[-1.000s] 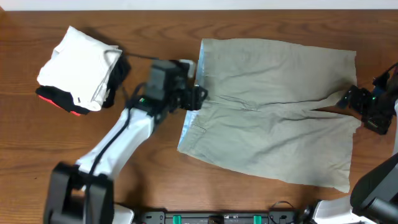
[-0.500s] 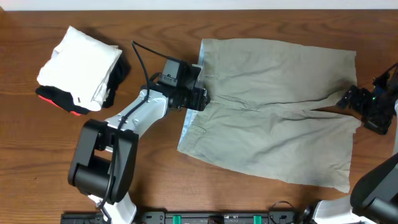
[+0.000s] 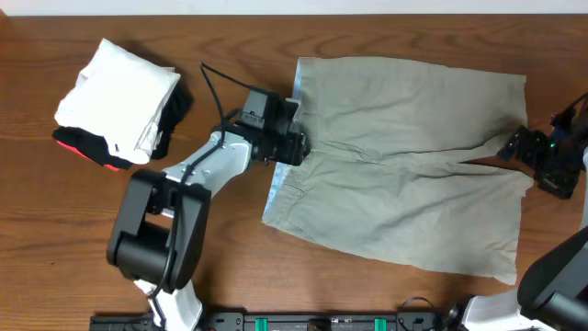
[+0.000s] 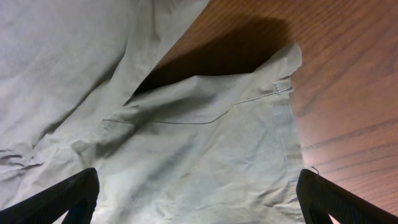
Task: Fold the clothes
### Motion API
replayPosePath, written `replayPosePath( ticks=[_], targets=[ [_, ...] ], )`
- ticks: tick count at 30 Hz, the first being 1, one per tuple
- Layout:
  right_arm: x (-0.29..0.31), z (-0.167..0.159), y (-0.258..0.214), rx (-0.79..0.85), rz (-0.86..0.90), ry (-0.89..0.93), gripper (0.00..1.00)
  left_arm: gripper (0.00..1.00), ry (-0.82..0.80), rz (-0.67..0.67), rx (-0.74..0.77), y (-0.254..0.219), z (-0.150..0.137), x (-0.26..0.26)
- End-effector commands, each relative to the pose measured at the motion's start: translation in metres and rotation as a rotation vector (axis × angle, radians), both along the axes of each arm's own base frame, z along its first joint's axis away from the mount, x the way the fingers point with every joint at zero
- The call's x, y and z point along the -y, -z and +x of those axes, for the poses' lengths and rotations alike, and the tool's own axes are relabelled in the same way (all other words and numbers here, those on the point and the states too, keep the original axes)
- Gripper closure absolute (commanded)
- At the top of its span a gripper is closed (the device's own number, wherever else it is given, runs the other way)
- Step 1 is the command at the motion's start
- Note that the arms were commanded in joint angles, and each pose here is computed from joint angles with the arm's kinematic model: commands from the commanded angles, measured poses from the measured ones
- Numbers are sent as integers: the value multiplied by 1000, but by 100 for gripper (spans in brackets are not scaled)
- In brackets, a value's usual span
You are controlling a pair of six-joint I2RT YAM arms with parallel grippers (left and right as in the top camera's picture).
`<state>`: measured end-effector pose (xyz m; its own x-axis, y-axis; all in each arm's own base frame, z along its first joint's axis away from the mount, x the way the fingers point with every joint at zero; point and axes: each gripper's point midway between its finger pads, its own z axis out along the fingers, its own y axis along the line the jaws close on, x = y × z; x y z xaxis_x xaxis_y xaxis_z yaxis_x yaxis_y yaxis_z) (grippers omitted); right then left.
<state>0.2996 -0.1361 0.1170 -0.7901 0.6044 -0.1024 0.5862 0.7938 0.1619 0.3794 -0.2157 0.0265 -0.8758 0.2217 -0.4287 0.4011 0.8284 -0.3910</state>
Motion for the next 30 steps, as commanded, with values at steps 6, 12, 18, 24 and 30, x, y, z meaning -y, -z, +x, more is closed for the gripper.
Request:
replayPosePath(
  ticks=[6, 12, 18, 24, 30],
  targets=[
    [2, 3, -5, 20, -4, -7, 1, 39, 17, -15, 15, 8, 9, 7],
    [2, 3, -5, 20, -4, -7, 1, 39, 32, -17, 15, 8, 5, 14],
    [2, 3, -5, 19, -4, -7, 1, 39, 58, -21, 30, 6, 2, 25],
    [2, 3, -5, 19, -4, -7, 1, 39, 56, -19, 32, 6, 2, 25],
    [2, 3, -5, 19, -4, -7, 1, 41, 55, -20, 23, 7, 0, 26]
  ],
)
